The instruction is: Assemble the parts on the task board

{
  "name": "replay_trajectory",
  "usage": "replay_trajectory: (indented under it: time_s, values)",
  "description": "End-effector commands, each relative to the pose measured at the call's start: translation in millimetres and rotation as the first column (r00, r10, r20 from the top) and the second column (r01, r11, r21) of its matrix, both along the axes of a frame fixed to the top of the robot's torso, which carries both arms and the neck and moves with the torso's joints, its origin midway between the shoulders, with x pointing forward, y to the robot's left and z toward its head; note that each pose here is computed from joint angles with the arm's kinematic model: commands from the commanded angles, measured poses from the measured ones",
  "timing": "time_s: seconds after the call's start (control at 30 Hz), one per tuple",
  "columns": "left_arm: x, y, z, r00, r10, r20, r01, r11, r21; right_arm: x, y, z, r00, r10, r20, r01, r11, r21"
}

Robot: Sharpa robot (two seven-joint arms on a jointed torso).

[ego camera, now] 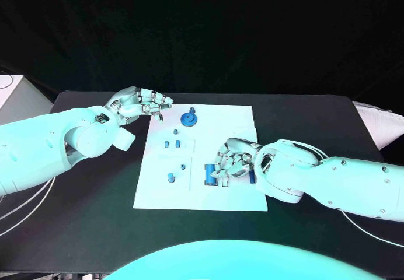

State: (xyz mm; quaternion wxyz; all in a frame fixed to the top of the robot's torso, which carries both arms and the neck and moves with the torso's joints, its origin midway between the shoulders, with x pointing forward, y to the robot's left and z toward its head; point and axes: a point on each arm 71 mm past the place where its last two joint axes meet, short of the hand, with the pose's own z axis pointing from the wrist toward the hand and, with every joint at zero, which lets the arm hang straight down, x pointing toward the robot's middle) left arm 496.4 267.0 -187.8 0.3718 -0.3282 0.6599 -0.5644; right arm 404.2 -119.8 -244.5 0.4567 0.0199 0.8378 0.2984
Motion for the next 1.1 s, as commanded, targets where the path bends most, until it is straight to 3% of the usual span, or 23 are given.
replay_trajectory:
  time_s: [0.03,0.33,0.6,0.8,1.1]
  values:
    - [-0.5,-2.2,0.7,1.000,-0.018,0.002,0.018,1.000,-0.006,3.4,-6.9,-3.9,0.998,-0.043,0.055,0.046,0.998,-0.046]
    - [-0.4,-2.2,0.6,1.000,-0.018,0.002,0.019,1.000,-0.006,-0.1,-8.5,-1.6,0.997,-0.039,0.067,0.041,0.999,-0.016]
    - [-0.6,-1.4,0.7,1.000,-0.017,0.002,0.017,1.000,-0.005,-2.6,-23.3,3.8,0.994,-0.088,0.058,0.082,0.992,0.097]
    - [-0.6,-0.8,0.6,1.000,-0.016,0.002,0.016,1.000,-0.005,-4.4,-46.3,10.6,0.991,-0.133,0.032,0.127,0.983,0.134]
    - [-0.7,-0.8,0.5,1.000,-0.016,0.004,0.016,1.000,-0.006,-5.3,-91.7,9.7,0.981,-0.190,-0.032,0.191,0.980,0.053]
